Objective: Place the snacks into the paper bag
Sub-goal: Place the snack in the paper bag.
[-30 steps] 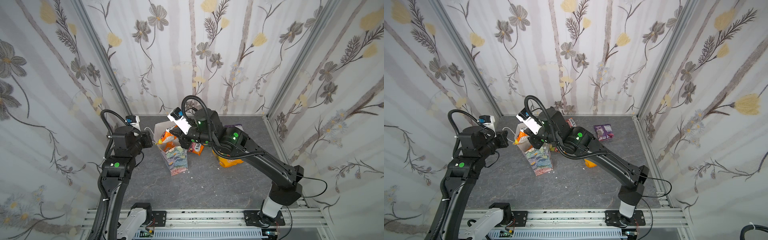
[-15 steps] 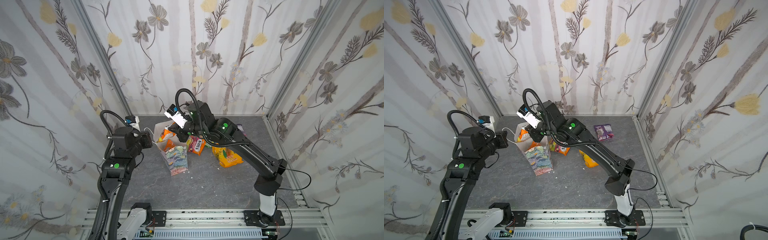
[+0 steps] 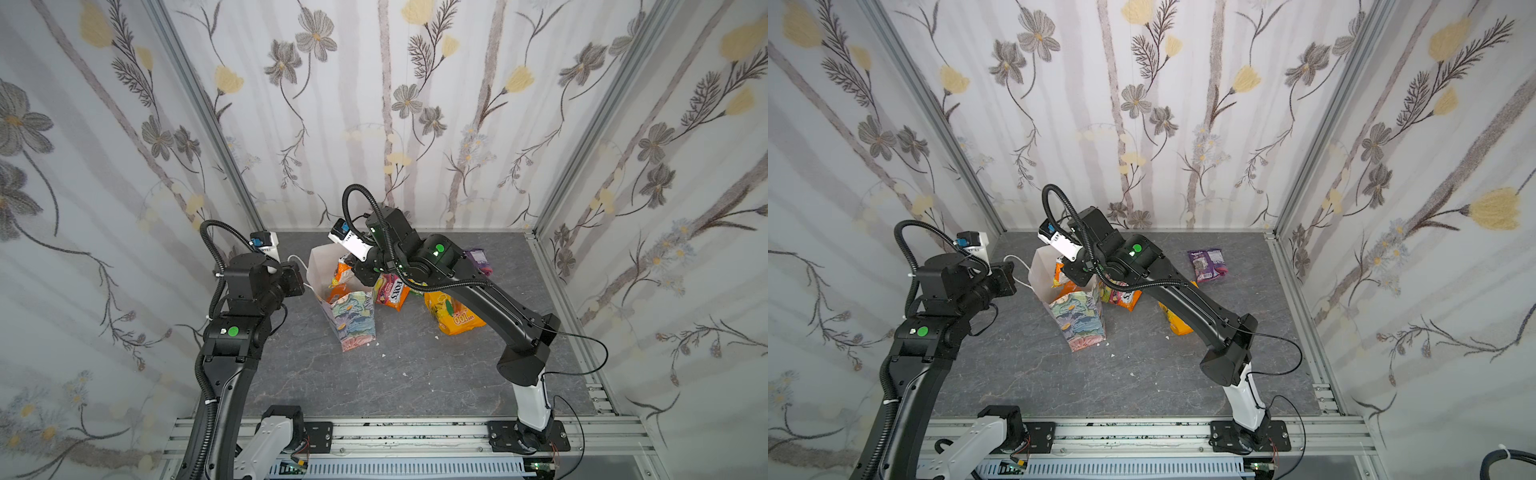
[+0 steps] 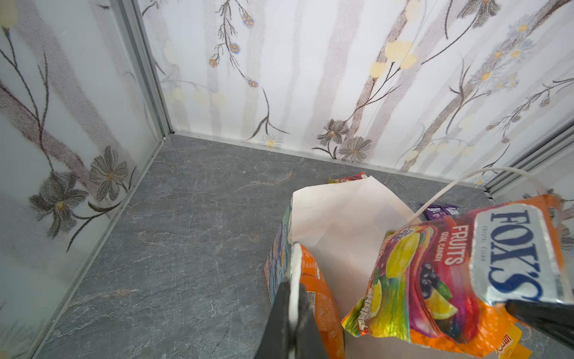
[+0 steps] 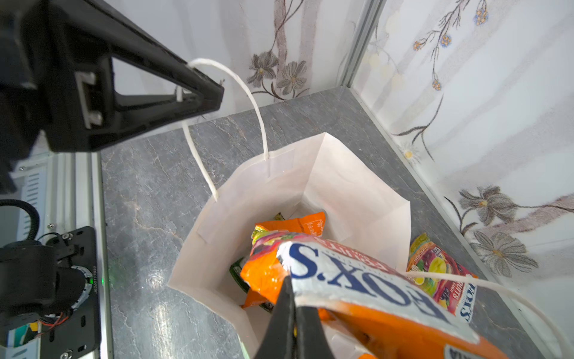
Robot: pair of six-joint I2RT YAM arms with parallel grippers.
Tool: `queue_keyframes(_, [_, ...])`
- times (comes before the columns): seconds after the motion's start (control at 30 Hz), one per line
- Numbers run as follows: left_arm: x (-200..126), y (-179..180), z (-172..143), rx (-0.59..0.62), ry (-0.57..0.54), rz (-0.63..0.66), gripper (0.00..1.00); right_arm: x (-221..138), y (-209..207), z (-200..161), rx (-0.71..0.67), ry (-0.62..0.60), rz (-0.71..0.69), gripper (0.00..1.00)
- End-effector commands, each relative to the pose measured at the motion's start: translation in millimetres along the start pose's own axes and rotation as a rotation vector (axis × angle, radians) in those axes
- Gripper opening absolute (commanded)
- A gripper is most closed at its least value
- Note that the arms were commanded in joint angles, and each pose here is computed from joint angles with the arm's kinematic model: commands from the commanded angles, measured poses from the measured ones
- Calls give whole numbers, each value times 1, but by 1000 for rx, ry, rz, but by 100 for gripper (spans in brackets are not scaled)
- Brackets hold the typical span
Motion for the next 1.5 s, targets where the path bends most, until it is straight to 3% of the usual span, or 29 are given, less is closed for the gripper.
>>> queue_keyframes(0.0, [-1, -1, 3, 15, -20, 1, 4, 0, -3, -8, -70, 72, -60, 0])
queue_keyframes(0.3, [2, -2, 4, 14, -17, -4, 4, 4, 9, -24, -210, 273, -225, 0])
queue_keyframes(0.63, [-2, -2, 5, 17, -26, -1, 5, -1, 12, -21, -282, 319, -340, 0])
queue_keyframes(0.93, [0, -2, 5, 16, -23, -5, 5, 7, 21, -21, -285, 315, -308, 0])
queue_keyframes(1.47, [0, -2, 5, 19, -22, 3, 5, 2, 19, -16, -271, 293, -342, 12])
Point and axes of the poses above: each gripper's point midway between its finger pads, its own x axis out along the fingers, its own y axis along the line the jaws close on, z = x × y, the point moved 9 cm from there along -x, back along the fingers, and after that the axes turned 7 degrees about -x, right-handed, at the moved point
